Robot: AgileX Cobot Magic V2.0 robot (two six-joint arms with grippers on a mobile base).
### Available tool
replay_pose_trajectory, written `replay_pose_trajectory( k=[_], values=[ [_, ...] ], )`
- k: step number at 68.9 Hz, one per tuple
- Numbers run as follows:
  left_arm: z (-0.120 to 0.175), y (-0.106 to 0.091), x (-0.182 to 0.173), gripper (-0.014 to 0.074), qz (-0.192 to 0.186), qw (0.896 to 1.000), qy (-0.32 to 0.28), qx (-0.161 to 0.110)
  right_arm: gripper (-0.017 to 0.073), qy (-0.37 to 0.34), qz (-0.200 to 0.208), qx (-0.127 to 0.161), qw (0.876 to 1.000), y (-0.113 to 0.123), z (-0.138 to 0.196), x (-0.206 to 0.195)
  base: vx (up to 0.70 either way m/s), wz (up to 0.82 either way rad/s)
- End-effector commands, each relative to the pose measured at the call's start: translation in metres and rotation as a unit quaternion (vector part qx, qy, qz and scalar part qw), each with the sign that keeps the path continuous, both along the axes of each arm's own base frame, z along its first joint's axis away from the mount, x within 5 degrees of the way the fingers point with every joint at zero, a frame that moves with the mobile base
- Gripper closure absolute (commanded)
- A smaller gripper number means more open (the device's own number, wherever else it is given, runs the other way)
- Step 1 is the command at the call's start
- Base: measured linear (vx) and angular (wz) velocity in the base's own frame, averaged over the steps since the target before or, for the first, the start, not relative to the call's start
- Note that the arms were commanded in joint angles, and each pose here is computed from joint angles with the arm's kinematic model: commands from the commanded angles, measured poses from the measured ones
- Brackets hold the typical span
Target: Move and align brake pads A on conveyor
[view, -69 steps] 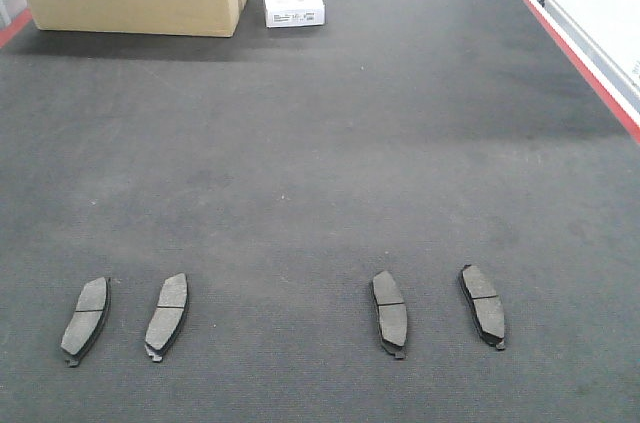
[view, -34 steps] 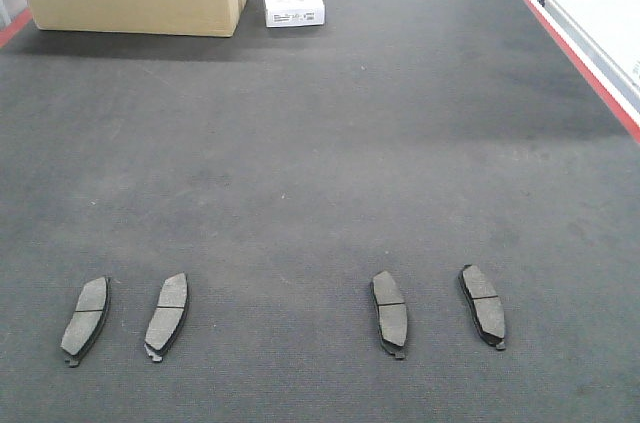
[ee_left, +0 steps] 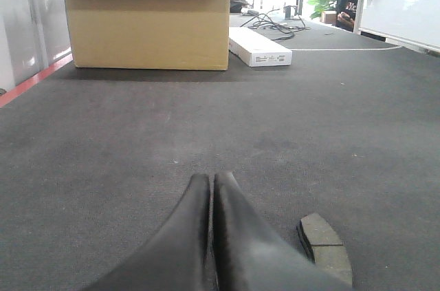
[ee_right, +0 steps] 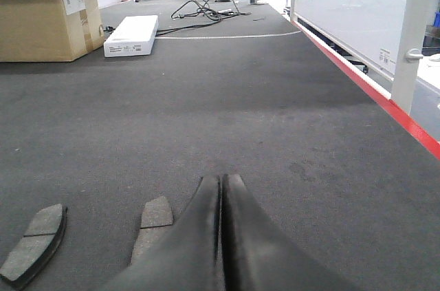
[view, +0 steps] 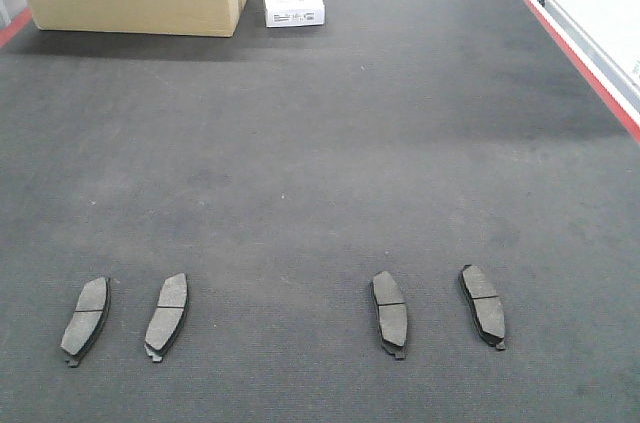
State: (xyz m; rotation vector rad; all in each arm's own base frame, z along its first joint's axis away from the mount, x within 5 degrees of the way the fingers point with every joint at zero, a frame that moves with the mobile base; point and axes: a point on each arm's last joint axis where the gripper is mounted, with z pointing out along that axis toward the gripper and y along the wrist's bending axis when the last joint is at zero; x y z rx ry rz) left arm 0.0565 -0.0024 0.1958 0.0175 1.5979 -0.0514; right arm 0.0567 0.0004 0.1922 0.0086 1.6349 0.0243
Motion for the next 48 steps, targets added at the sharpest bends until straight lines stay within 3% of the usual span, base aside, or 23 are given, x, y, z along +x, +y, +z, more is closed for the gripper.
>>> replay_pose_trajectory(
  k=[1,48],
  values=[
    [0.0023,-0.0003,-0.0005,0.0599,-0.002,0.999,-0.039,-0.010,0.0571,-0.036,0.002,-0.003,0.999,0.0003,0.0032,-0.0003,0.00,0.00],
    [0.0023,-0.0003,-0.0005,0.0599,-0.002,0.999,-0.039,-0.010,0.0571,-0.036,0.001,-0.003,0.999,0.0002,0.0032,-0.0003,0.00,0.00]
  ],
)
